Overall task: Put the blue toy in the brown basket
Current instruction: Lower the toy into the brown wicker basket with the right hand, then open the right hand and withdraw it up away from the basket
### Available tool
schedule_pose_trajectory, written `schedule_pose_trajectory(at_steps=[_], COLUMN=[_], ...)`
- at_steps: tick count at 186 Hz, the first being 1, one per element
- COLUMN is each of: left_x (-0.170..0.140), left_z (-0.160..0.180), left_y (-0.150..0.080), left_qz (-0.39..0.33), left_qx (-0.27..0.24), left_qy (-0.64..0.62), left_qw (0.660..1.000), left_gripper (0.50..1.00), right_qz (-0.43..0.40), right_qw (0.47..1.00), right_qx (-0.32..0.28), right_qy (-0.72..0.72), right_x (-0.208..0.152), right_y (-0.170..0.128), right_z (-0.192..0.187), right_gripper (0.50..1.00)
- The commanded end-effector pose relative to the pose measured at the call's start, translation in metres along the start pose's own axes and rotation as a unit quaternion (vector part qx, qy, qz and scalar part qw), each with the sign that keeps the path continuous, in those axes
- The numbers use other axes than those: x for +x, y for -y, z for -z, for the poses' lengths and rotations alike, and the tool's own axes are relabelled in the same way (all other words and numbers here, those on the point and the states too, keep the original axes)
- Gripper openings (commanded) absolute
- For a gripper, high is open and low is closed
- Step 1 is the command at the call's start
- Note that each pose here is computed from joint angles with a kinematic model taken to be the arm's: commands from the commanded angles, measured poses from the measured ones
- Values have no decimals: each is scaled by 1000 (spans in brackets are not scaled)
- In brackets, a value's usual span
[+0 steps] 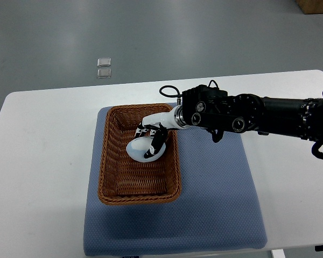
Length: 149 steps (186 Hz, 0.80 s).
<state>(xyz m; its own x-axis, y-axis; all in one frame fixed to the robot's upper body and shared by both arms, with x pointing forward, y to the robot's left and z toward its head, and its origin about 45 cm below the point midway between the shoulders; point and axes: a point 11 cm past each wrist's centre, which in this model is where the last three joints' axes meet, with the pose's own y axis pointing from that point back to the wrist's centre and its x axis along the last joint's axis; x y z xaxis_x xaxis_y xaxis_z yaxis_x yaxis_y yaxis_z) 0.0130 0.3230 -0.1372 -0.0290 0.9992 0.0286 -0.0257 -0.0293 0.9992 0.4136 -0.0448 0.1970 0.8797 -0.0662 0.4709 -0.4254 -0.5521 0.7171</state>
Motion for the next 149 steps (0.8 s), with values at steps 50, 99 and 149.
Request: schedule_pose_trajectory(at_steps=[50,99,149], left_x=[0,0,0], left_z=[0,0,0], left_y=[0,0,0], left_qz=[0,0,0], left_qx=[0,0,0], left_qy=[0,0,1], left_qw=[1000,1000,1000], left_gripper=[1000,1000,1000], right_qz=[-20,-87,-221], right_qw=[999,990,881], right_qx=[32,91,227], right_qy=[5,63,351], right_x=[24,73,117], right_y=[-11,-42,-89], right_z=[29,44,-36], right_gripper=[854,854,854])
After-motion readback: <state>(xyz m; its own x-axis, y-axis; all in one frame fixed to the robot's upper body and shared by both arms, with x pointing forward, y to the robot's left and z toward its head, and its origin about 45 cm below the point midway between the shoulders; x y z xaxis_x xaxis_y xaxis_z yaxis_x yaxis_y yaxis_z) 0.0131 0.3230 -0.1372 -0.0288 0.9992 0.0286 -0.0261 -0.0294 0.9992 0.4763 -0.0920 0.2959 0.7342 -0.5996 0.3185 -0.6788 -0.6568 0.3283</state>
